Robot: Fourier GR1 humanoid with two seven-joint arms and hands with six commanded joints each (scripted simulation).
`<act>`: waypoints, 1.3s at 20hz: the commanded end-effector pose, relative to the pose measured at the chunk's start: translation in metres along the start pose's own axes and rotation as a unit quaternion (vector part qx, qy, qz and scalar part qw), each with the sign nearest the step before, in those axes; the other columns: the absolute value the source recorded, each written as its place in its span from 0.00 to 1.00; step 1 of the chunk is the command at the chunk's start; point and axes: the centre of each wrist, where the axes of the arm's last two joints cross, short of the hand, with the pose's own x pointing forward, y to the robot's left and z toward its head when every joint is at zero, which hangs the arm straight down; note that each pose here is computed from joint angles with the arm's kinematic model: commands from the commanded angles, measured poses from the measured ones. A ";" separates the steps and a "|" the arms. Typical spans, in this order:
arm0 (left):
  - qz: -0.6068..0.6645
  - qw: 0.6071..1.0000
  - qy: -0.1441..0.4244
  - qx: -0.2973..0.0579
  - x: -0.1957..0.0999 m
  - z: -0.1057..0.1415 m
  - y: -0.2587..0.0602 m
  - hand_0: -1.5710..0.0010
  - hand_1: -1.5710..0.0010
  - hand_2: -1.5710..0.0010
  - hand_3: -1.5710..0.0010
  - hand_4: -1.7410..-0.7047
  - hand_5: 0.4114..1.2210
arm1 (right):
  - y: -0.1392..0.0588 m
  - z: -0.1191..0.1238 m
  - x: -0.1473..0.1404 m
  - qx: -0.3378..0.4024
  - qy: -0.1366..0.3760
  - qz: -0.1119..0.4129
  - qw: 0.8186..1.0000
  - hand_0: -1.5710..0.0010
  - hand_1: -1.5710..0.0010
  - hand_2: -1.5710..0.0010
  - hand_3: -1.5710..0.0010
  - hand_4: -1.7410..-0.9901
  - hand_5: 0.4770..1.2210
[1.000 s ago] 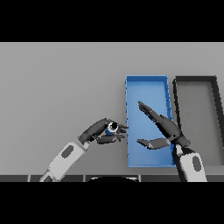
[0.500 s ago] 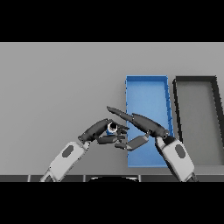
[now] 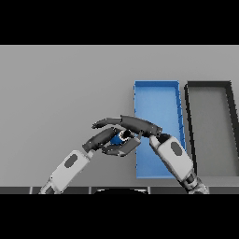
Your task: Pick up the blue pipe and place it into the blue bin.
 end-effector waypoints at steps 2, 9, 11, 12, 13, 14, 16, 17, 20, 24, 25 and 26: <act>-0.019 0.998 0.050 -0.018 0.004 0.002 -0.003 0.48 0.55 0.57 0.58 0.25 1.00 | 0.003 -0.011 0.000 0.018 -0.010 0.002 1.000 0.54 0.55 0.53 0.60 0.41 0.06; 0.049 0.999 0.018 0.015 0.001 -0.003 -0.008 0.13 0.14 0.20 0.16 0.05 1.00 | 0.010 -0.017 -0.010 0.032 -0.078 -0.054 0.995 0.11 0.12 0.11 0.16 0.39 0.66; 0.051 0.998 0.018 0.010 0.001 -0.005 -0.008 0.08 0.09 0.14 0.11 0.03 1.00 | 0.010 -0.016 -0.008 0.033 -0.087 -0.011 0.996 0.07 0.07 0.07 0.10 0.39 0.78; 0.055 0.998 0.020 0.012 0.003 -0.004 -0.005 0.07 0.07 0.13 0.08 0.03 1.00 | 0.007 -0.014 -0.007 0.033 -0.085 -0.005 0.996 0.06 0.06 0.06 0.08 0.38 0.83; 0.054 0.998 0.017 0.015 0.003 -0.002 -0.003 0.05 0.06 0.11 0.07 0.02 1.00 | 0.008 -0.015 -0.005 0.036 -0.087 -0.005 0.996 0.05 0.05 0.05 0.07 0.37 0.86; 0.055 0.998 0.016 0.015 0.003 -0.001 -0.003 0.04 0.05 0.11 0.05 0.02 1.00 | 0.010 -0.013 -0.005 0.034 -0.090 -0.007 0.995 0.04 0.04 0.04 0.05 0.36 0.89; 0.043 0.999 0.006 0.015 0.001 0.002 0.002 0.09 0.14 0.22 0.15 0.09 1.00 | 0.011 -0.013 -0.007 0.021 -0.097 -0.020 0.995 0.02 0.02 0.02 0.03 0.35 0.93; 0.022 1.000 0.007 0.011 0.003 0.004 0.004 0.26 0.31 0.38 0.32 0.20 1.00 | 0.009 -0.012 -0.008 0.015 -0.097 -0.033 0.995 0.02 0.02 0.02 0.03 0.34 0.94; -0.034 0.999 0.015 -0.031 0.000 0.004 0.003 0.62 0.65 0.68 0.65 0.51 1.00 | 0.009 -0.014 -0.007 0.024 -0.076 -0.029 0.996 0.01 0.01 0.01 0.01 0.33 0.97; -0.055 0.998 -0.006 -0.030 -0.005 0.005 0.008 0.85 0.86 0.87 0.86 0.72 0.64 | 0.010 -0.014 -0.001 0.032 -0.088 -0.029 0.995 0.00 0.00 0.00 0.01 0.33 0.99; -0.060 0.998 -0.006 -0.031 -0.005 0.007 0.009 0.88 0.88 0.90 0.89 0.75 0.54 | 0.014 -0.015 -0.002 0.032 -0.090 -0.030 0.995 0.00 0.00 0.00 0.00 0.33 0.99; -0.065 0.998 0.009 -0.025 -0.005 0.005 0.009 0.90 0.91 0.92 0.91 0.77 0.46 | 0.016 -0.016 -0.003 0.031 -0.086 -0.029 0.995 0.00 0.00 0.00 0.00 0.33 0.99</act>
